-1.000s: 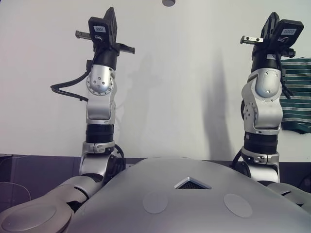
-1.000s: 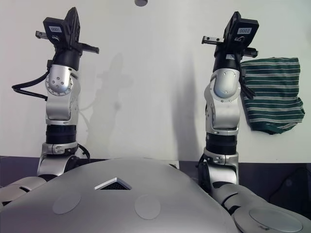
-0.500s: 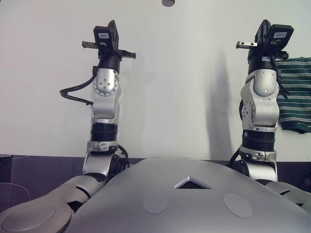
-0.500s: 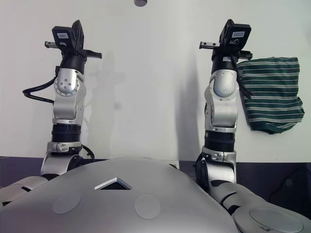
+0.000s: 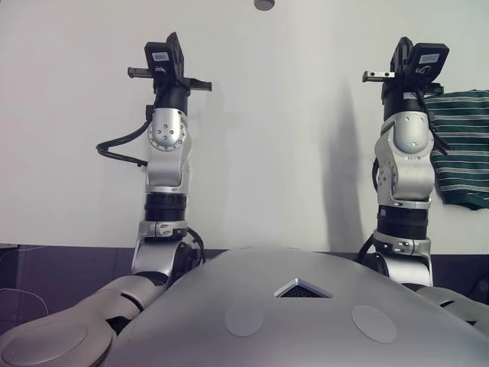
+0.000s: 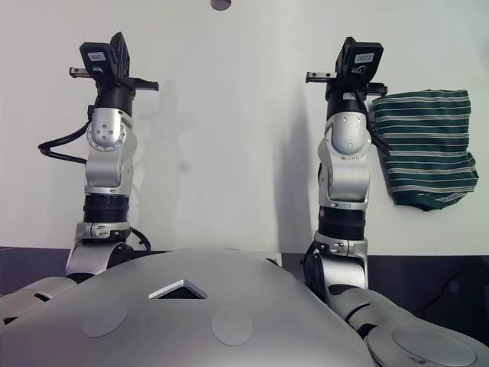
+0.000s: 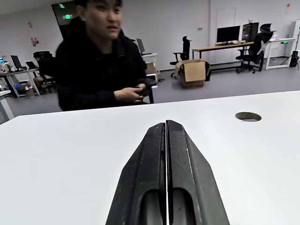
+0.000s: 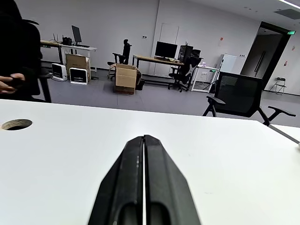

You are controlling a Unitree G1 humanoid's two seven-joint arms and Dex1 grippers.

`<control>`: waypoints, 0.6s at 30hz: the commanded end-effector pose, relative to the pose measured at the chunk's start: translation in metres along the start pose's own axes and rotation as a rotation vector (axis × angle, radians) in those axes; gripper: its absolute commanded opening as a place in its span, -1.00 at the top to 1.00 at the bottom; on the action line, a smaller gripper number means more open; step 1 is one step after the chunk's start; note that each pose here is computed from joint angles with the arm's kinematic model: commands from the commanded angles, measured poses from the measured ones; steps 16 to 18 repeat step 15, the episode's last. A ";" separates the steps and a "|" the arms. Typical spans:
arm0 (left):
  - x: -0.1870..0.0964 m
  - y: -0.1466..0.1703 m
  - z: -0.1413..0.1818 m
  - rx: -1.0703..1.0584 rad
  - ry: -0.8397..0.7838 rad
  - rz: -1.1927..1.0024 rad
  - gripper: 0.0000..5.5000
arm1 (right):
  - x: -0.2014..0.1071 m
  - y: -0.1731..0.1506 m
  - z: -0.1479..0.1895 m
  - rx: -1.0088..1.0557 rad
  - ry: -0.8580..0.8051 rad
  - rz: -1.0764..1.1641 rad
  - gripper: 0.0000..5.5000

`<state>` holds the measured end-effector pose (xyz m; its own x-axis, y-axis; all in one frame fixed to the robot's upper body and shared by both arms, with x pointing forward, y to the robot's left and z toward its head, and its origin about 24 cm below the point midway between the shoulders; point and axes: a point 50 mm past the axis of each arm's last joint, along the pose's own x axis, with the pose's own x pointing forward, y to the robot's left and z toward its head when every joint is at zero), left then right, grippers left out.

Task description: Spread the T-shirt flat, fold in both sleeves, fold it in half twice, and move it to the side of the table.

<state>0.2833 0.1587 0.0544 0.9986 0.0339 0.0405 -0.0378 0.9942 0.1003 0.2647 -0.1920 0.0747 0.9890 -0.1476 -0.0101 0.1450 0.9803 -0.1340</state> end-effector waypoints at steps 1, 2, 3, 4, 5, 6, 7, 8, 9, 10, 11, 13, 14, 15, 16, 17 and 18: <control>0.011 0.003 0.008 0.010 -0.025 -0.014 0.99 | 0.005 0.003 0.003 0.016 -0.009 -0.013 1.00; 0.012 0.006 0.007 0.009 -0.020 -0.004 0.99 | 0.007 0.004 0.003 0.017 -0.012 -0.014 1.00; 0.013 0.007 0.007 -0.005 -0.016 0.001 0.99 | 0.008 0.002 0.003 0.020 -0.013 -0.015 1.00; 0.013 0.007 0.008 -0.006 -0.014 0.004 0.99 | 0.008 0.000 0.003 0.020 -0.011 -0.020 1.00; 0.014 0.009 0.008 -0.004 -0.013 0.005 0.99 | 0.008 0.000 0.002 0.020 -0.009 -0.024 1.00; 0.014 0.009 0.007 0.000 -0.010 0.000 0.99 | 0.008 0.001 0.001 0.024 -0.007 -0.024 1.00; 0.014 0.010 0.006 -0.001 -0.009 -0.003 0.99 | 0.009 0.001 -0.001 0.027 -0.005 -0.030 1.00; 0.015 0.010 0.006 0.000 -0.006 0.001 0.99 | 0.009 0.002 -0.002 0.033 -0.002 -0.035 1.00; 0.017 0.011 0.005 -0.003 -0.002 0.011 0.99 | 0.010 0.003 -0.002 0.038 -0.001 -0.037 1.00; 0.018 0.013 0.005 -0.020 -0.001 0.021 0.99 | 0.011 0.007 -0.002 0.044 -0.003 -0.032 1.00; 0.019 0.014 0.006 -0.026 -0.002 0.028 0.99 | 0.012 0.009 0.001 0.045 -0.009 -0.023 1.00; 0.020 0.016 0.005 -0.021 0.003 0.036 0.99 | 0.011 0.010 0.002 0.031 -0.017 -0.008 1.00; 0.020 0.017 0.003 -0.018 0.014 0.044 0.99 | 0.010 0.008 -0.001 0.019 -0.010 -0.012 1.00; 0.019 0.018 0.001 -0.027 0.025 0.054 0.99 | 0.008 0.002 -0.006 0.022 0.013 -0.034 1.00; 0.019 0.018 0.001 -0.027 0.025 0.054 0.99 | 0.008 0.002 -0.006 0.022 0.013 -0.034 1.00; 0.019 0.018 0.001 -0.027 0.025 0.054 0.99 | 0.008 0.002 -0.006 0.022 0.013 -0.034 1.00; 0.019 0.018 0.001 -0.027 0.025 0.054 0.99 | 0.008 0.002 -0.006 0.022 0.013 -0.034 1.00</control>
